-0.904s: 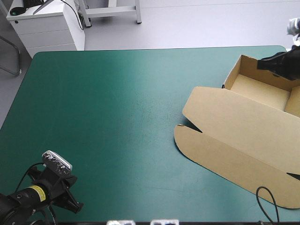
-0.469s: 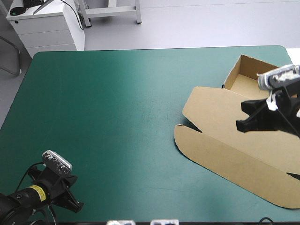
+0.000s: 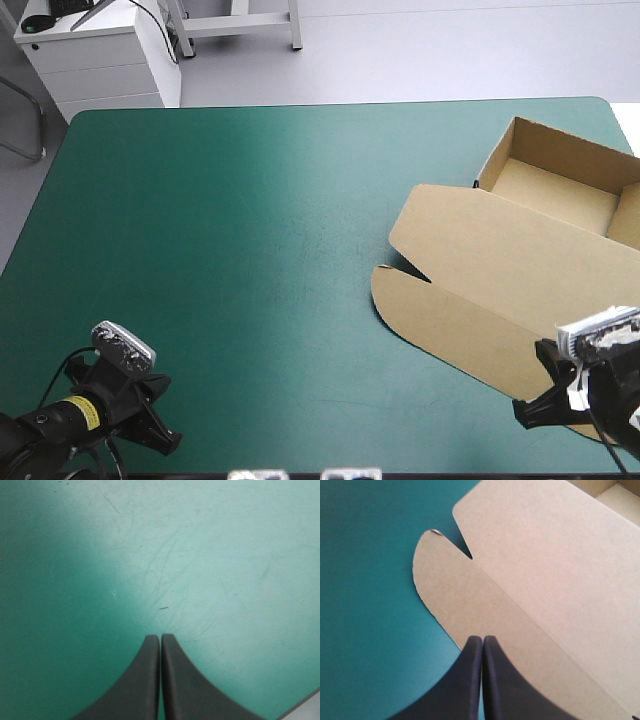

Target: Fold the box

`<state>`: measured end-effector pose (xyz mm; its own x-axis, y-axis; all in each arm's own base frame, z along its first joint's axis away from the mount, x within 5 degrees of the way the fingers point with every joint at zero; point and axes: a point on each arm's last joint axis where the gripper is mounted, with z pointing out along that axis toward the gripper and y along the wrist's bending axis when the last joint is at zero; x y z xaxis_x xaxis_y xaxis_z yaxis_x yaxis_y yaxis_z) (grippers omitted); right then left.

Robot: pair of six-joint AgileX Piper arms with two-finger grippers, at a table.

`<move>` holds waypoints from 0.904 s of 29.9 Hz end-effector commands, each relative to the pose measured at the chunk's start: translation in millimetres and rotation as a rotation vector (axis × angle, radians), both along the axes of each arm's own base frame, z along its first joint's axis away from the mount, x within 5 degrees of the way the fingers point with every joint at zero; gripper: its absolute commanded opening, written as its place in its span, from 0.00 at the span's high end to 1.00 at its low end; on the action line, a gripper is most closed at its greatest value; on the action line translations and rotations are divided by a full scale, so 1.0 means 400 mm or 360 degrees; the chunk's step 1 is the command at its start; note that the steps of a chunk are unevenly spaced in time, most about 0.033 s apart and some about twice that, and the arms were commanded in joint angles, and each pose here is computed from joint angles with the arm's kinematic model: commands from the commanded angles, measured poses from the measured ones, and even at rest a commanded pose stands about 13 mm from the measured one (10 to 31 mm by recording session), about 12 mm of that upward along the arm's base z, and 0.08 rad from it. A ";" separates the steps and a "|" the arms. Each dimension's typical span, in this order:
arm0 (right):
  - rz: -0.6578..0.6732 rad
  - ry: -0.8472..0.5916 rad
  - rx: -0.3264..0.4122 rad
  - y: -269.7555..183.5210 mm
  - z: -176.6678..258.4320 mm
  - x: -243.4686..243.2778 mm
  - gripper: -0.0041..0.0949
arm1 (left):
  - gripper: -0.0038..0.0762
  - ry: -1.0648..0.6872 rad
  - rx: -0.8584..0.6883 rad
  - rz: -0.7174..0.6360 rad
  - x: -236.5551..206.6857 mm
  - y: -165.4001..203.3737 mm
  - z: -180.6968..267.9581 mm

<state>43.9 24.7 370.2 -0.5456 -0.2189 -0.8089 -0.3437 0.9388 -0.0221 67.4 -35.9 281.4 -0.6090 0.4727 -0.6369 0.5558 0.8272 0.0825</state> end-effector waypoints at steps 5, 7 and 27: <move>-0.0089 -0.0056 -0.0027 -0.012 -0.105 -0.020 0.97 | 0.96 -0.0174 -0.0166 -0.0004 -0.002 -0.007 0.038; -0.0097 -0.0072 -0.0023 -0.013 -0.125 -0.024 0.97 | 0.96 -0.0195 -0.0177 -0.0004 -0.004 -0.006 0.041; -0.0142 -0.0082 -0.0038 -0.019 -0.167 -0.041 0.97 | 0.96 -0.0082 -0.0136 -0.0015 -0.017 -0.003 -0.008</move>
<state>23.2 17.3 293.6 -0.5733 -0.2035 -0.7937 -0.2668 0.9622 -0.0541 56.9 -34.0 267.7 -0.6117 0.4536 -0.6482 0.5634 0.8249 0.0456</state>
